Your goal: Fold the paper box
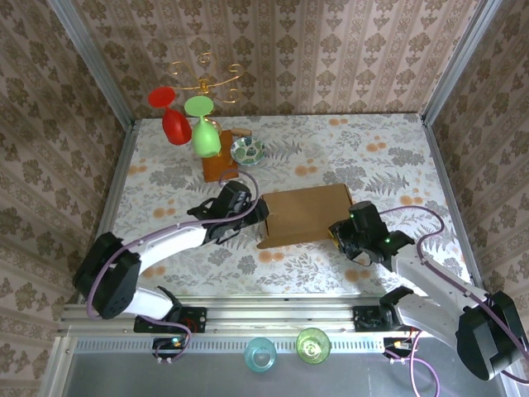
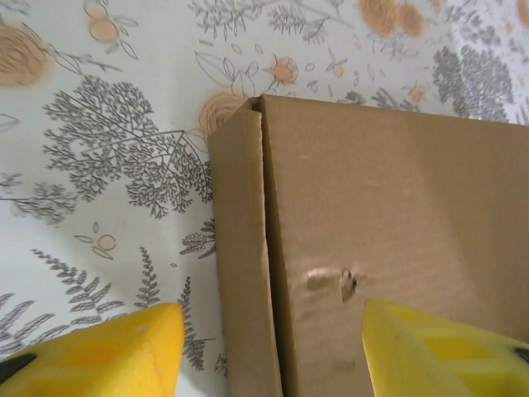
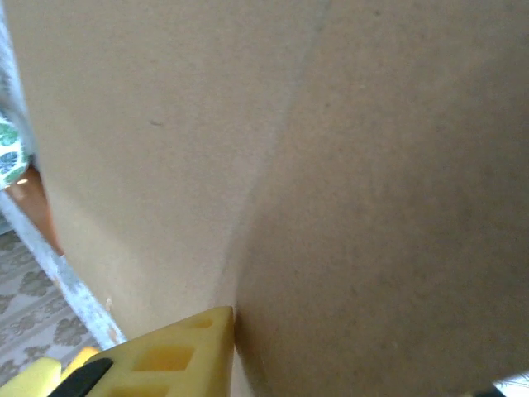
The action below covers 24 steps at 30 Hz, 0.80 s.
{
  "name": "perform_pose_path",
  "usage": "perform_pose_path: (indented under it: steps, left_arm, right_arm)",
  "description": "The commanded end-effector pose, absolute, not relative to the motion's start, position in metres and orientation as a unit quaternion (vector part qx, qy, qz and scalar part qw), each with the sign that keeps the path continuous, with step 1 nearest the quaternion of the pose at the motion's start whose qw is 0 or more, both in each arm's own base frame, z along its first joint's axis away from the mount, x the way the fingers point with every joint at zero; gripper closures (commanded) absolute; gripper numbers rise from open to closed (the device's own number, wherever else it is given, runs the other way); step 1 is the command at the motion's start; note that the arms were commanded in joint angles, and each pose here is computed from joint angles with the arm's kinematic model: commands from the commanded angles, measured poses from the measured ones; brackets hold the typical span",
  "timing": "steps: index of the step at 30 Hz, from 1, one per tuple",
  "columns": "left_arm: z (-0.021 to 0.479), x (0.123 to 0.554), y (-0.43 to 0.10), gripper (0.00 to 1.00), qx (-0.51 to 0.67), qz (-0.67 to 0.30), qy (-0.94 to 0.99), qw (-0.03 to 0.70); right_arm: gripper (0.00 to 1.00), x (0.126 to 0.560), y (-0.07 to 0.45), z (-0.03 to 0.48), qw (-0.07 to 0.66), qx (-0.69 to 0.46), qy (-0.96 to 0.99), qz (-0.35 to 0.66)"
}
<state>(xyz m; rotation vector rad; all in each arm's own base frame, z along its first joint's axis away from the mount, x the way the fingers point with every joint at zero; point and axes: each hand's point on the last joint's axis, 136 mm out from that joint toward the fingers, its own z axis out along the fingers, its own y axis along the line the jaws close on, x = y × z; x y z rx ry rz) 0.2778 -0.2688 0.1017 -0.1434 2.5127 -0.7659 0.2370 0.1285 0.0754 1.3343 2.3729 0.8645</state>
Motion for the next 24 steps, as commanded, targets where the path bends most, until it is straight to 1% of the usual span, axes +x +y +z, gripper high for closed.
perform_pose_path:
  steps: [1,4,9,13,17,21,24]
  left_arm:
    - [0.106,0.29,-0.286,0.41,-0.046,-0.306,0.917,0.25]
    - [0.088,0.29,-0.289,0.44,-0.043,-0.297,0.926,0.23]
    - [0.075,0.29,-0.295,0.51,-0.044,-0.303,0.929,0.21]
    - [0.071,0.292,-0.3,0.59,-0.043,-0.304,0.93,0.203]
    - [0.069,0.297,-0.3,0.64,-0.038,-0.298,0.932,0.204]
    - [0.068,0.302,-0.298,0.67,-0.039,-0.297,0.932,0.204]
    - [0.068,0.308,-0.299,0.71,-0.037,-0.298,0.931,0.208]
  right_arm:
    - [0.66,0.227,0.125,0.076,0.121,0.443,0.846,0.27]
    - [0.58,0.226,0.123,0.08,0.115,0.43,0.858,0.256]
    - [0.43,0.22,0.11,0.106,0.113,0.365,0.902,0.202]
    - [0.37,0.211,0.094,0.125,0.108,0.318,0.929,0.154]
    - [0.36,0.213,0.07,0.142,0.133,0.29,0.94,0.118]
    - [0.39,0.245,0.055,0.155,0.175,0.279,0.934,0.137]
    - [0.44,0.271,0.052,0.144,0.167,0.261,0.94,0.141]
